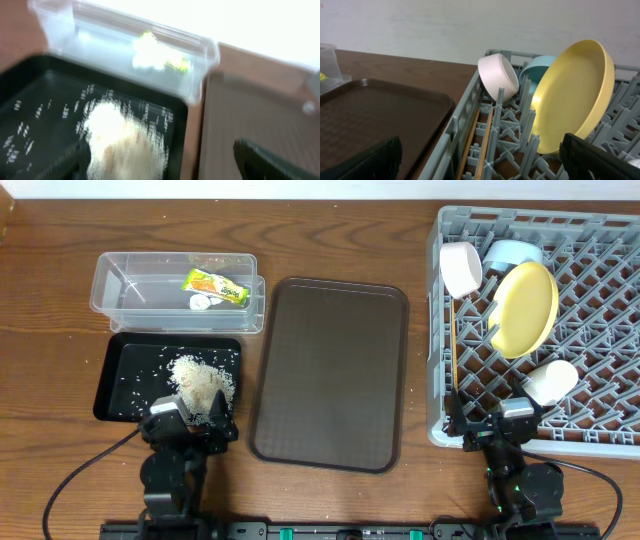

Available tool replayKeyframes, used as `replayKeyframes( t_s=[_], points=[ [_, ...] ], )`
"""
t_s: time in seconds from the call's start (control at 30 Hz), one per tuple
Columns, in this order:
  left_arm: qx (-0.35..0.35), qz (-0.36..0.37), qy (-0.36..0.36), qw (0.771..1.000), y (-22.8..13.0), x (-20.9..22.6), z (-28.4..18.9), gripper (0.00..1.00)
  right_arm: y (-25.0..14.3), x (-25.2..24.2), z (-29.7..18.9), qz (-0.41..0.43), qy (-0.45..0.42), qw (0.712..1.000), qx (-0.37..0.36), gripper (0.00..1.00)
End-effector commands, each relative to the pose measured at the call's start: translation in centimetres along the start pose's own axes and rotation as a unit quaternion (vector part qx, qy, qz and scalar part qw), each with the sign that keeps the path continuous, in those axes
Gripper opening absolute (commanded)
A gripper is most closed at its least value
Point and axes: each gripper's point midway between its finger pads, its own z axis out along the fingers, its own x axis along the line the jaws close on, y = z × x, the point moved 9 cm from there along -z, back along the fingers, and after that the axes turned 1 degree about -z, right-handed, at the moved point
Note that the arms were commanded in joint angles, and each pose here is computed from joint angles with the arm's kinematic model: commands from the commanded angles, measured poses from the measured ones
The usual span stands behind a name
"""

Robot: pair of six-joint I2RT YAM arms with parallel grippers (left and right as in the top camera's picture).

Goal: Sort waste into correct bins and load items into the dishwasher rack

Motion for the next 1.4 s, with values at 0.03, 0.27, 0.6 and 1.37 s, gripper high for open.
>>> replayKeyframes(
  t_s=[0.03,0.27,0.6,1.37],
  points=[
    [-0.075,0.029,-0.011,0.997,-0.07,0.20,1.00,0.94,-0.03,-0.13,-0.03,-0.006,-0.003,1.000,0.000,0.99],
    [-0.090,0.066,-0.014,0.994,0.14,0.08,1.07,0.94,-0.03,-0.13,-0.03,-0.006,-0.003,1.000,0.000,0.99],
    [-0.068,0.067,-0.029,0.995,-0.51,-0.13,1.15,0.94,-0.03,-0.13,-0.03,-0.006,-0.003,1.000,0.000,0.99],
    [-0.067,0.067,-0.028,0.995,-0.54,-0.12,1.17,0.94,-0.03,-0.13,-0.03,-0.006,-0.003,1.000,0.000,0.99]
  ],
)
